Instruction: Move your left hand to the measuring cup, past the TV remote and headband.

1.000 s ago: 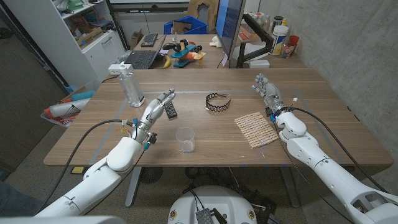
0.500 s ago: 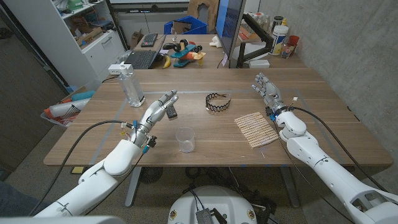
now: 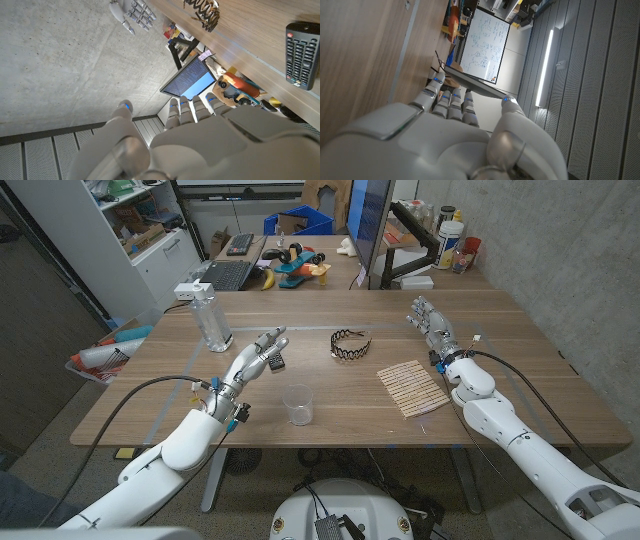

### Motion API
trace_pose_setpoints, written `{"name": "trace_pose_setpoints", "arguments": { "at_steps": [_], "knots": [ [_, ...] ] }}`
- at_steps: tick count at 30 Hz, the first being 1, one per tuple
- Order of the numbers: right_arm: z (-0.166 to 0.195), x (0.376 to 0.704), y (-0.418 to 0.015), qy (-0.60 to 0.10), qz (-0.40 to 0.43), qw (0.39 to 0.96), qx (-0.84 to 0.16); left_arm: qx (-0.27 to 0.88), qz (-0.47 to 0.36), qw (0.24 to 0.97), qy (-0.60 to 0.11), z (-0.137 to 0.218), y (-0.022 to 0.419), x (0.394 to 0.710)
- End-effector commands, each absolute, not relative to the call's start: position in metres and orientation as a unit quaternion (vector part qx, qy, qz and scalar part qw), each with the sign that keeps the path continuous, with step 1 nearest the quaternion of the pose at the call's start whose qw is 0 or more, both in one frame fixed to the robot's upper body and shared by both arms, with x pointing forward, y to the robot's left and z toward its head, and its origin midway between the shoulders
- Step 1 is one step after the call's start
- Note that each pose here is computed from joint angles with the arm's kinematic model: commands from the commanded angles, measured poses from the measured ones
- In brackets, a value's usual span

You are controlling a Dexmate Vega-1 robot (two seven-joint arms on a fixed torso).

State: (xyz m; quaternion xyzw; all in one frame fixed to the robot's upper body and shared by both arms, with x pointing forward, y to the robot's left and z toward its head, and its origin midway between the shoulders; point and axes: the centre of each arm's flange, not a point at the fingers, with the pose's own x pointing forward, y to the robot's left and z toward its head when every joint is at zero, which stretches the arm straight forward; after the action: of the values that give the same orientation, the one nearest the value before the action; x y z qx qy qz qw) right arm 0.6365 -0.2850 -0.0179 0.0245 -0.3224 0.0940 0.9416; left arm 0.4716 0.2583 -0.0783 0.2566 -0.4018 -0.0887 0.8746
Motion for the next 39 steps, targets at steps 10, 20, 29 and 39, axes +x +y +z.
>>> {"name": "trace_pose_setpoints", "arguments": {
  "at_steps": [10, 20, 29, 39],
  "knots": [
    [-0.013, 0.643, -0.292, -0.326, 0.092, 0.940, 0.028, 0.346, -0.052, 0.839, -0.417, -0.079, 0.252, 0.441],
    [-0.011, 0.643, -0.291, -0.329, 0.093, 0.939, 0.029, 0.381, -0.037, 0.817, -0.431, -0.075, 0.246, 0.434],
    [-0.011, 0.644, -0.293, -0.331, 0.088, 0.939, 0.031, 0.410, -0.030, 0.800, -0.438, -0.074, 0.240, 0.428],
    [-0.011, 0.644, -0.292, -0.331, 0.086, 0.939, 0.033, 0.450, -0.020, 0.779, -0.437, -0.075, 0.234, 0.427]
  ]
}}
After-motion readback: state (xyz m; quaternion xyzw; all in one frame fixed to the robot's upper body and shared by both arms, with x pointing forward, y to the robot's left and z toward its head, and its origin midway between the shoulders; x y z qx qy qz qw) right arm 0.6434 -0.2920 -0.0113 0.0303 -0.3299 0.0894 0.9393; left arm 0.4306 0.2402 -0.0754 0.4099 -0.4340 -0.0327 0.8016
